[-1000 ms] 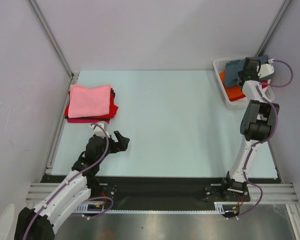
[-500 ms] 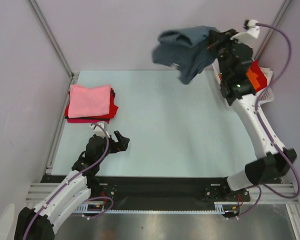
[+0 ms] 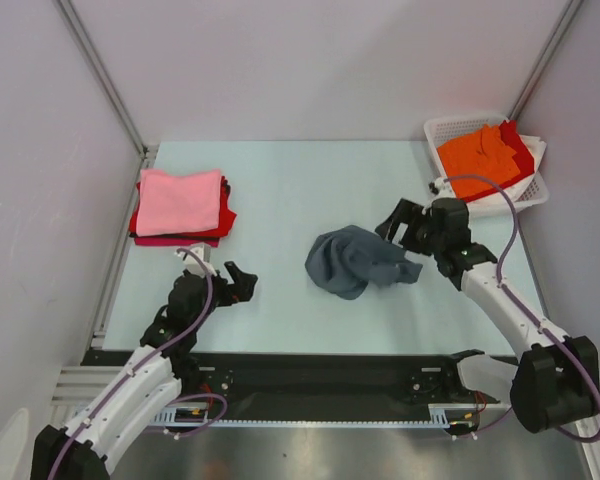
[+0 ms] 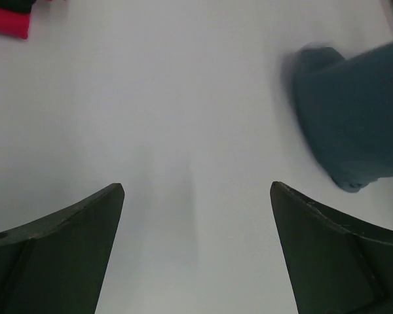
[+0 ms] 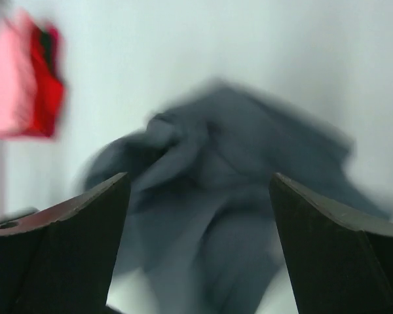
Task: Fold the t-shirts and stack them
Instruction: Move the tshirt to the center of the board, then flatten the tshirt out
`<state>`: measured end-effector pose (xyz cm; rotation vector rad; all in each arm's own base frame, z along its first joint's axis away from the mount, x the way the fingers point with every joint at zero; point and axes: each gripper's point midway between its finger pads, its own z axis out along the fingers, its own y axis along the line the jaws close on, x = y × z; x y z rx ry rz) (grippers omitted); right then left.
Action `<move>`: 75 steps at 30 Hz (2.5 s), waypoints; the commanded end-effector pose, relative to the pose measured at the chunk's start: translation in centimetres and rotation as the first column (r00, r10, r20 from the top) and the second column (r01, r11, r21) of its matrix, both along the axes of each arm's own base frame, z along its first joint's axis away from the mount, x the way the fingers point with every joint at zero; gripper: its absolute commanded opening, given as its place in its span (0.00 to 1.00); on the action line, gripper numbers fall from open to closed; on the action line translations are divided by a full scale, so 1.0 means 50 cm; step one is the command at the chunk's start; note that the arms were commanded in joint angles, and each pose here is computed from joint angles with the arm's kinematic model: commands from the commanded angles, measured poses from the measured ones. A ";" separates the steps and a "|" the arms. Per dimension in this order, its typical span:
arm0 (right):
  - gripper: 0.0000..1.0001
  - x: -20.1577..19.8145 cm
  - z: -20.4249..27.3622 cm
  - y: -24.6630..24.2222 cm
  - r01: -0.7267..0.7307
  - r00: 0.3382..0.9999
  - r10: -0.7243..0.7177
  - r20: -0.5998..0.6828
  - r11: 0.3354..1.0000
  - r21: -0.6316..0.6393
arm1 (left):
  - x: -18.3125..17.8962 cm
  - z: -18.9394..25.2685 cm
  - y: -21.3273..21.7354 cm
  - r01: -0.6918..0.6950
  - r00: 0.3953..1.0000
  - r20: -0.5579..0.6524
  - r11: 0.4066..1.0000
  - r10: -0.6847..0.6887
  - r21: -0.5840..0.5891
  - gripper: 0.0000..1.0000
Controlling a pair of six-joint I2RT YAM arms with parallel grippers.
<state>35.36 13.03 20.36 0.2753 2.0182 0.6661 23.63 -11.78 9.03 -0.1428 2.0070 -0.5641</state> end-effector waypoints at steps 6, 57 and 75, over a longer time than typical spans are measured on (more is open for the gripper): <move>1.00 -0.124 -0.045 -0.020 -0.051 0.995 0.042 -0.088 0.994 -0.094 | -0.009 0.086 -0.053 0.144 0.977 0.172 0.983 -0.123 -0.117 1.00; 0.58 -0.328 -0.334 0.094 -0.211 0.890 0.179 -0.418 0.977 -0.029 | 0.027 0.003 -0.319 0.350 0.919 -0.216 0.935 -0.331 0.054 0.61; 0.00 -0.107 0.015 -0.004 0.029 0.998 -0.025 -0.061 0.998 0.057 | 0.175 0.064 -0.167 0.031 0.977 -0.211 0.967 0.024 0.252 0.00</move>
